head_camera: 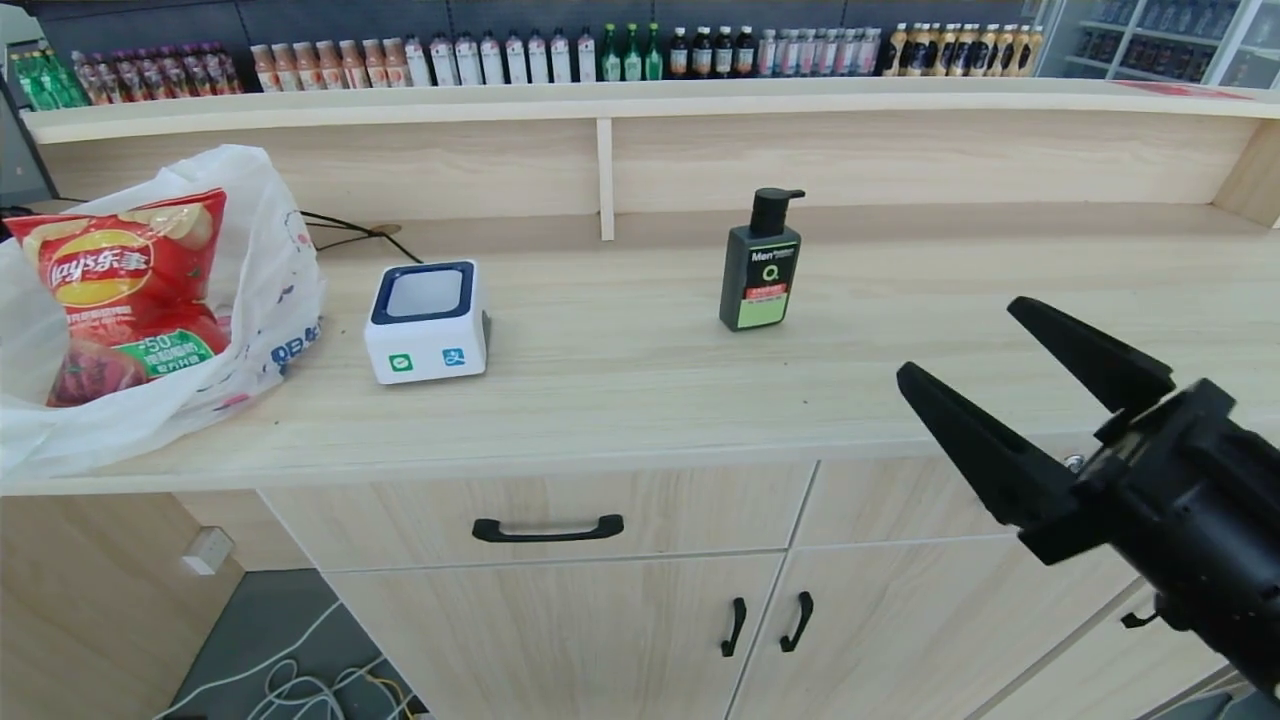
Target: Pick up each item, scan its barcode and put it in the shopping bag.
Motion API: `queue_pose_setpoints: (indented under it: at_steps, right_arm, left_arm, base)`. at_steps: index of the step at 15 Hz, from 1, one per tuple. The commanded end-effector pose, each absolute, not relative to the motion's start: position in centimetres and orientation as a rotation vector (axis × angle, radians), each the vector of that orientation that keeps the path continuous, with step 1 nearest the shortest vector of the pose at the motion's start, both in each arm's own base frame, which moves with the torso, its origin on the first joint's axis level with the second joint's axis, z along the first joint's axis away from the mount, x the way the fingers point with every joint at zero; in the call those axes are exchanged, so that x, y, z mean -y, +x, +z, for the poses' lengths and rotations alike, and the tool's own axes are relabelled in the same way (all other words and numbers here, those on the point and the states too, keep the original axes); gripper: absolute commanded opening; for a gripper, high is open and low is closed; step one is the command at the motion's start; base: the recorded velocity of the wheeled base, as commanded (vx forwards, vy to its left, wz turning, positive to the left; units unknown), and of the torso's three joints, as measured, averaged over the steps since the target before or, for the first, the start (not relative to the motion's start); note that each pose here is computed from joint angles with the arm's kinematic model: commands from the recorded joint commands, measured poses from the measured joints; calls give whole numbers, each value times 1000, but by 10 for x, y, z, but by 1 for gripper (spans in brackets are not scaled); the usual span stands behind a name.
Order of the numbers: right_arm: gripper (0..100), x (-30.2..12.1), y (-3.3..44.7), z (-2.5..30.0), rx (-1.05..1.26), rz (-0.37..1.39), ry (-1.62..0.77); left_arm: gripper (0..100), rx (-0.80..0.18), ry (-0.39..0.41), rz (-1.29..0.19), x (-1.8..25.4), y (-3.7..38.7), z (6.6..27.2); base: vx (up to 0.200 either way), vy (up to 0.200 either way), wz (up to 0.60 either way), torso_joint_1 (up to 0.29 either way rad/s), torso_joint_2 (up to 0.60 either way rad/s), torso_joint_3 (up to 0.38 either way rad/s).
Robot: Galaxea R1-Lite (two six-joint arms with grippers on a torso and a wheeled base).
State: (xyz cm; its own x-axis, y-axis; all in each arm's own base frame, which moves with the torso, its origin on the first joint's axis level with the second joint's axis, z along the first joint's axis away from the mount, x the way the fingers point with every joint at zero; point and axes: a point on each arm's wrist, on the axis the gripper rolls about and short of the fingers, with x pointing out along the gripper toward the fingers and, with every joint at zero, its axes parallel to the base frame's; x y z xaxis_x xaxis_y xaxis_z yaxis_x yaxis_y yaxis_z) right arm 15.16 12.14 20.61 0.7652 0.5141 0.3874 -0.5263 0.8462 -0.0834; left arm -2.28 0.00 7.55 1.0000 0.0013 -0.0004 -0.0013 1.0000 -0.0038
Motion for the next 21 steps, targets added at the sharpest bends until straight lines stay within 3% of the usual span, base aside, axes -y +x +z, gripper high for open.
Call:
queue_pose_setpoints:
  at_steps: [1,4,8,18,21]
  right_arm:
    - [100,-144,199,184,309,531,-18]
    - [100,-161,231,180,247,515,-38]
    - [100,-163,267,212,210,452,-58]
    - [100,-153,301,256,150,399,-81]
    - [100,-161,319,245,116,399,-92]
  left_arm:
    - [100,0,-5,2,0,-23,75]
    - [100,0,-5,2,0,-23,75]
    - [100,0,-5,2,0,-23,75]
    - [100,0,-5,2,0,-23,75]
    - [100,0,-5,2,0,-23,75]
  base:
    - [0,0,0,0,0,0]
    - [0,0,0,0,0,0]
    - [0,0,0,0,0,0]
    - [0,0,0,0,0,0]
    - [0,0,0,0,0,0]
